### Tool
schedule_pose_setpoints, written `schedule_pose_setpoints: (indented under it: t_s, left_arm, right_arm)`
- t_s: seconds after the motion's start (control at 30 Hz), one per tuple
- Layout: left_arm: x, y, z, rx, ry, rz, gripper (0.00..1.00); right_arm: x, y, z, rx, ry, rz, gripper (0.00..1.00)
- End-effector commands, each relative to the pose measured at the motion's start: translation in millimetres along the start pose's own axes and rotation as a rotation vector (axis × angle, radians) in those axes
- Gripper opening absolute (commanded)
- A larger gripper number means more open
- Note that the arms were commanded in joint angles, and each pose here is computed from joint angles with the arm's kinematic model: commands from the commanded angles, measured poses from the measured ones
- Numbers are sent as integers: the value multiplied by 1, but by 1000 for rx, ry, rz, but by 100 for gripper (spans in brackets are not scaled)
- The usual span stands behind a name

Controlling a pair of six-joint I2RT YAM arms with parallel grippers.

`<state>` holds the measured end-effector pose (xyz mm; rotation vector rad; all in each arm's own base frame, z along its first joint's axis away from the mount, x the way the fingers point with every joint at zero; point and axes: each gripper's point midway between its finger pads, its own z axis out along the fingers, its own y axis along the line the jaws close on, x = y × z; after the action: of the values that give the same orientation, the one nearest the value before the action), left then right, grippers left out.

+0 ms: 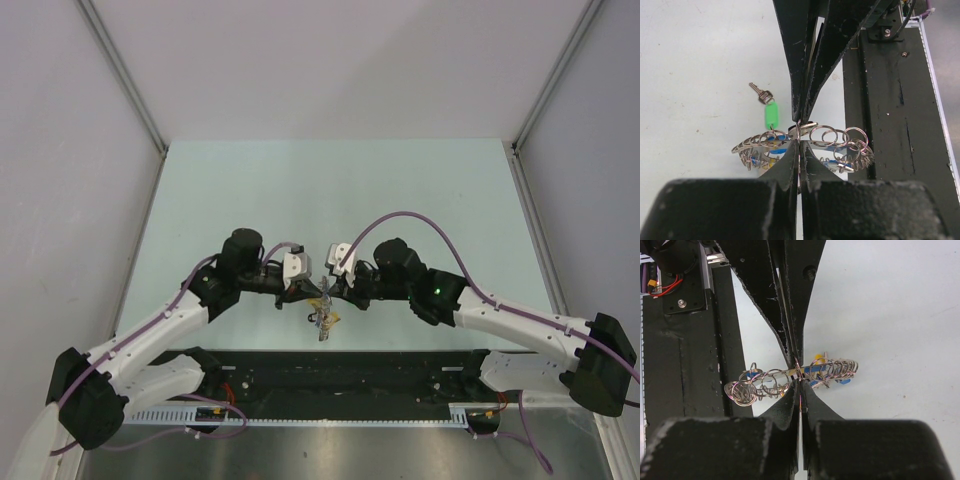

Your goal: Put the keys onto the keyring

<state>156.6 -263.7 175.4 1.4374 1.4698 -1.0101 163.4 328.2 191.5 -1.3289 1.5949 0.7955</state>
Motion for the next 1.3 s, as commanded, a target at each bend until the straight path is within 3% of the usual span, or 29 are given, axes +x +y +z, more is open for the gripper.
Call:
schedule_pose_setpoints:
  t_s: [0.0, 0.9, 1.27]
  left_arm:
    - [-24, -7, 2, 50, -51, 65, 0]
    - [-4, 2, 2, -13, 85, 34, 0]
    - [-10, 6, 2, -46, 68, 16, 0]
  right_arm:
    - [-50, -8, -4, 24, -135, -47, 0]
    - [-63, -9, -5, 19, -136, -77, 0]
    - [-61, -4, 3, -13, -121, -81, 0]
